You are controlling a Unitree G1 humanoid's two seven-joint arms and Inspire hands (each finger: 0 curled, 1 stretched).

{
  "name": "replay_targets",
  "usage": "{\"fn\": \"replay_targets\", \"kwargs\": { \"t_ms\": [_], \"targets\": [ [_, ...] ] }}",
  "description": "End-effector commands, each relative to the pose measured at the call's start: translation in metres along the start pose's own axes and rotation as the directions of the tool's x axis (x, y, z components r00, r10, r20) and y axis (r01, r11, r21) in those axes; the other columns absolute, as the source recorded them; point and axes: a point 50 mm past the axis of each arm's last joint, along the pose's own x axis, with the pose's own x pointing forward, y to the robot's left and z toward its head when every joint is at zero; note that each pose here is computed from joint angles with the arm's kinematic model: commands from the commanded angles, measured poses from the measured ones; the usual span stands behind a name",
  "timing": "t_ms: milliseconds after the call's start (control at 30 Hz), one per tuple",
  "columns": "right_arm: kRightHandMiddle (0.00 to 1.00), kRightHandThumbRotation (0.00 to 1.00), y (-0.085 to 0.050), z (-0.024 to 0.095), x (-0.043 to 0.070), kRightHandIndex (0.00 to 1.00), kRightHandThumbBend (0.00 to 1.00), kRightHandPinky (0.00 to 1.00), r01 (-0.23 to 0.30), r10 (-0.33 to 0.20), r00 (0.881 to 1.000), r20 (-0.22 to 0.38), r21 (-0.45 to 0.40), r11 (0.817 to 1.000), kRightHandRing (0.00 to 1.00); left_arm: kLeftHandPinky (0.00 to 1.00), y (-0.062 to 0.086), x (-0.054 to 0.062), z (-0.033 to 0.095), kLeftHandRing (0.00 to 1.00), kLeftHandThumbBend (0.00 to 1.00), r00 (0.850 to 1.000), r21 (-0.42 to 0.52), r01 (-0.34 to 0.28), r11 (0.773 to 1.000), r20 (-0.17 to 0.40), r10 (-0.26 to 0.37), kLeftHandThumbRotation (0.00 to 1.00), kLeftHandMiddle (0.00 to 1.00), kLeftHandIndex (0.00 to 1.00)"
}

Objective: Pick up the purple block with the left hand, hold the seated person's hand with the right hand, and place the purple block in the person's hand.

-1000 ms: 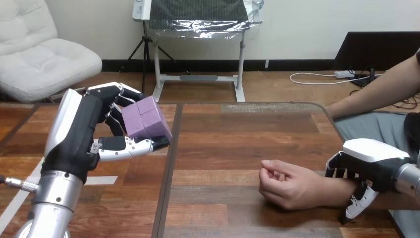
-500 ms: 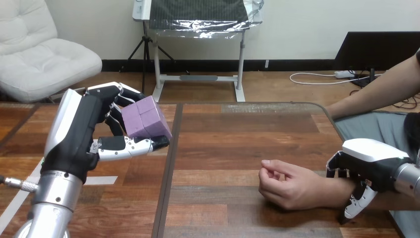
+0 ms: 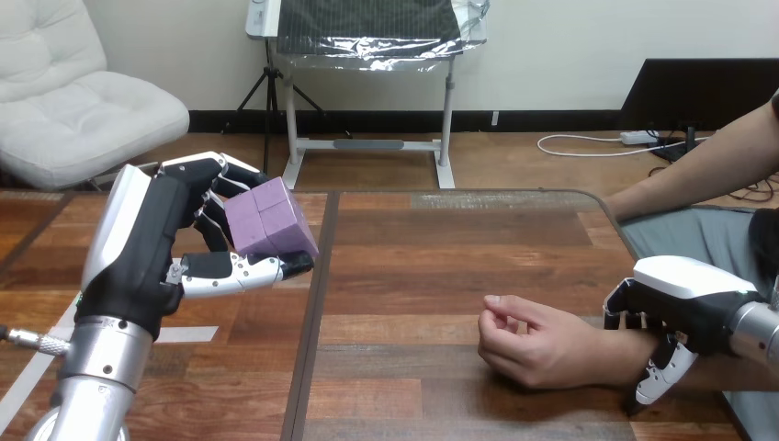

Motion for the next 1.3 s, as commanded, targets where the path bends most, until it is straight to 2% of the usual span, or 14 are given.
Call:
{"fn": "replay_targets", "kwargs": {
  "t_ms": [0,267,500,667,900,1267],
  "targets": [
    [0.44,0.01,0.032,0.002,0.004,0.5,0.89,0.27,-0.093,0.093,0.996,0.0,0.086,0.992,0.34,0.27,0.009,0.014,0.013,0.34,0.59,0.995,-0.008,-0.051,0.999,0.083,0.051,0.0,0.39,0.43],
    [0.46,0.01,0.024,0.004,0.003,0.5,0.87,0.3,-0.067,0.066,0.998,0.015,0.104,0.992,0.37,0.27,0.007,0.017,0.008,0.34,0.59,0.997,-0.016,-0.039,0.999,0.061,0.04,0.0,0.39,0.43],
    [0.45,0.0,0.016,0.006,0.002,0.5,0.88,0.31,-0.011,0.006,0.999,0.041,0.132,0.991,0.36,0.27,0.004,0.021,0.003,0.34,0.59,0.999,-0.002,-0.023,1.0,0.046,0.023,0.0,0.39,0.43],
    [0.44,0.0,0.01,0.007,0.002,0.5,0.88,0.3,0.01,-0.017,0.999,0.044,0.142,0.99,0.36,0.27,0.002,0.024,-0.001,0.34,0.59,0.999,-0.02,-0.012,1.0,0.032,0.013,0.0,0.39,0.43],
    [0.44,0.0,0.0,0.01,0.0,0.49,0.89,0.3,0.064,-0.076,0.994,0.077,0.147,0.987,0.36,0.28,0.0,0.029,-0.006,0.34,0.58,1.0,-0.033,0.006,0.999,0.012,-0.006,0.0,0.4,0.44],
    [0.43,0.0,-0.018,0.014,-0.002,0.49,0.87,0.29,0.115,-0.131,0.986,0.099,0.154,0.981,0.35,0.28,-0.004,0.04,-0.015,0.33,0.6,1.0,-0.037,0.031,0.999,0.003,-0.031,0.0,0.4,0.45]
  ]
}}
